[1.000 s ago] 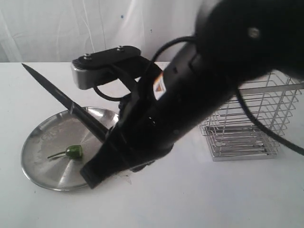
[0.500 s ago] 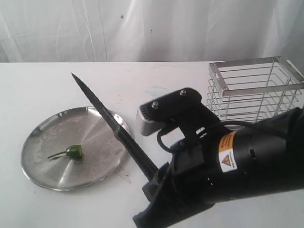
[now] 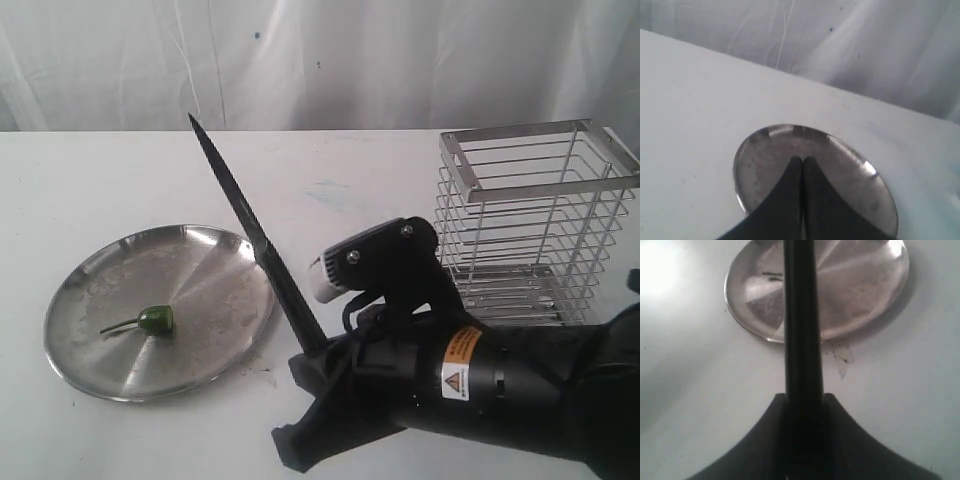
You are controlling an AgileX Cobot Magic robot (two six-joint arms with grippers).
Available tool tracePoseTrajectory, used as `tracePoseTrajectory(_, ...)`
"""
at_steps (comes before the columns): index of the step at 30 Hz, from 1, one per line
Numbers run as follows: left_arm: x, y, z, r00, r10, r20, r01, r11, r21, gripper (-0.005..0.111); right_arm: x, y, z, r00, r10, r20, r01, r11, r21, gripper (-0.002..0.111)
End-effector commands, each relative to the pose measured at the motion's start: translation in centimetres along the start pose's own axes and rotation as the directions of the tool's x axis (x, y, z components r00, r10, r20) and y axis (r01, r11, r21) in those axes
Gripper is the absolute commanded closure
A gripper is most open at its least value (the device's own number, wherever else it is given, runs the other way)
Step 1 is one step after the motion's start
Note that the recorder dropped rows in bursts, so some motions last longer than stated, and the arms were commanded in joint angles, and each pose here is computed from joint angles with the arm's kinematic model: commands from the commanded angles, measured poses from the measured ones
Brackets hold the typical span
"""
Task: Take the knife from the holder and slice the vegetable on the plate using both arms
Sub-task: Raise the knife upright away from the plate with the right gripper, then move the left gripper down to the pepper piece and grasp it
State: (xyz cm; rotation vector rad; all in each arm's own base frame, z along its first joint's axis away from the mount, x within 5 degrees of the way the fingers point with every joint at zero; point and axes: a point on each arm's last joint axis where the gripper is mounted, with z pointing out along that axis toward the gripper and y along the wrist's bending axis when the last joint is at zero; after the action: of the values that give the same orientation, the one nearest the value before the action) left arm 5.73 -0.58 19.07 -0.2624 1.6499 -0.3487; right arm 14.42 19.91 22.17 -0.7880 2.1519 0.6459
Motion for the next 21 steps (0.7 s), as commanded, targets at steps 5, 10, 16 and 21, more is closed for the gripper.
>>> tracePoseTrajectory(5,-7.2,0.2,-3.2,0.661,-0.027,0.750,0.047,0.999,-0.005,0.107,0.0,0.5,0.0,0.990,0.084,-0.110,-0.085,0.996,-0.011,0.108)
tracePoseTrajectory(10,-15.0,-0.6,-7.0,0.352,-0.282,0.892,0.350,0.924,0.154,0.107,-1.4,1.2,-0.3,0.983,0.136,-0.119,-0.142,0.989,-0.037,0.108)
tracePoseTrajectory(16,-22.5,-8.1,-2.2,0.734,0.253,0.630,-0.285,0.957,-0.052,0.107,-2.4,1.3,-0.3,0.997,0.035,-0.064,-0.038,0.998,-0.051,0.108)
tracePoseTrajectory(21,-20.3,-6.2,10.3,0.806,0.589,-0.052,-0.590,0.796,-0.135,0.107,-2.7,1.2,0.0,0.998,0.051,-0.022,-0.052,0.998,-0.043,0.108)
